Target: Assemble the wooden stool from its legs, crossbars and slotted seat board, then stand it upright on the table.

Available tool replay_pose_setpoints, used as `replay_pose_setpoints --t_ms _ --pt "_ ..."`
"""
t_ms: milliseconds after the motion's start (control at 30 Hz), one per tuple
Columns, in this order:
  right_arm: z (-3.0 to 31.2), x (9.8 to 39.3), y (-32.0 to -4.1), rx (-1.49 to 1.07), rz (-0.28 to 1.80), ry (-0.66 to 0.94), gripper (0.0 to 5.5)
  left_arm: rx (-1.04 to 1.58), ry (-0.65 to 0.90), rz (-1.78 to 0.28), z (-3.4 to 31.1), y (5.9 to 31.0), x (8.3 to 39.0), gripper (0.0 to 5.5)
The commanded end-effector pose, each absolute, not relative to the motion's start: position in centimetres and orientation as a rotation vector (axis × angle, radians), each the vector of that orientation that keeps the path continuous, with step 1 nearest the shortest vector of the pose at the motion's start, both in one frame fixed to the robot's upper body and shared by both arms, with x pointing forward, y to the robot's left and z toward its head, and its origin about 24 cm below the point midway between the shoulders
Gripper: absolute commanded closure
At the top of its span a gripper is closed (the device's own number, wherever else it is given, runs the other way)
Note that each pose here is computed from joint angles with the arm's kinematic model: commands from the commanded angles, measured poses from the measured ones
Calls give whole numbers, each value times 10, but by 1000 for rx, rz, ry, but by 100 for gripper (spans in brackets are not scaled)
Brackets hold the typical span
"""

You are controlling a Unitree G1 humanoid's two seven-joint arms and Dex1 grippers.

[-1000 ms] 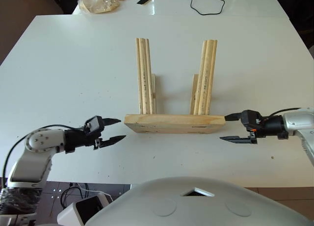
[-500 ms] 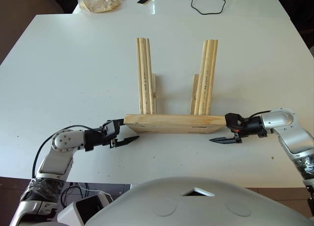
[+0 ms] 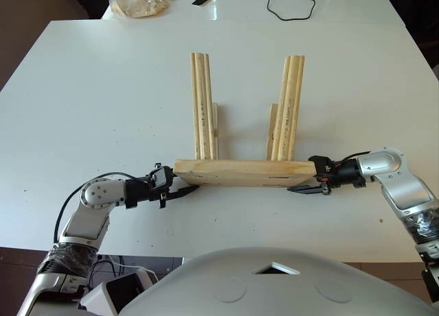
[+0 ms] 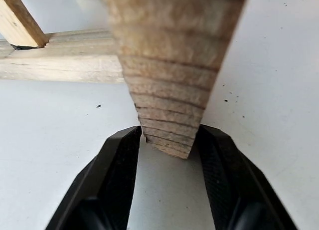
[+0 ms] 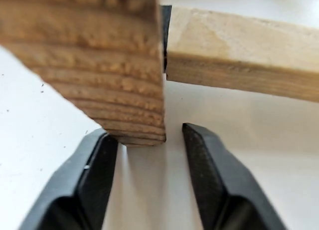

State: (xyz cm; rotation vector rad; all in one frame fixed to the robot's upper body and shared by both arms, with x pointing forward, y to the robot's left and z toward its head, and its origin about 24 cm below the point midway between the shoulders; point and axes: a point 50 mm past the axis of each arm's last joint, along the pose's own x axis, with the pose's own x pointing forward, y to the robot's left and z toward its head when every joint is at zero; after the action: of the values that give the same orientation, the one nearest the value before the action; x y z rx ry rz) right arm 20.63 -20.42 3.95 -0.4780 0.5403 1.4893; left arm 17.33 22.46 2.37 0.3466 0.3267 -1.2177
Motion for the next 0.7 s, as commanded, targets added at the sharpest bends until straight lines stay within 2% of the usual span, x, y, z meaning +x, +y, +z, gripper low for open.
replay_pose_setpoints --t_ms 33,100,467,600,700 --pt "33 204 -206 -480 1484 576 392 332 365 -1217 19 222 171 402" --pt "32 204 -205 -476 1484 576 421 328 368 -1220 19 223 170 404" --pt "39 208 -207 -499 1265 475 422 372 343 -1114 32 217 177 405" --pt "38 204 -214 -487 1110 614 422 370 316 -999 41 216 182 405" --pt "38 208 -213 -473 1017 637 422 333 315 -981 45 213 182 405"
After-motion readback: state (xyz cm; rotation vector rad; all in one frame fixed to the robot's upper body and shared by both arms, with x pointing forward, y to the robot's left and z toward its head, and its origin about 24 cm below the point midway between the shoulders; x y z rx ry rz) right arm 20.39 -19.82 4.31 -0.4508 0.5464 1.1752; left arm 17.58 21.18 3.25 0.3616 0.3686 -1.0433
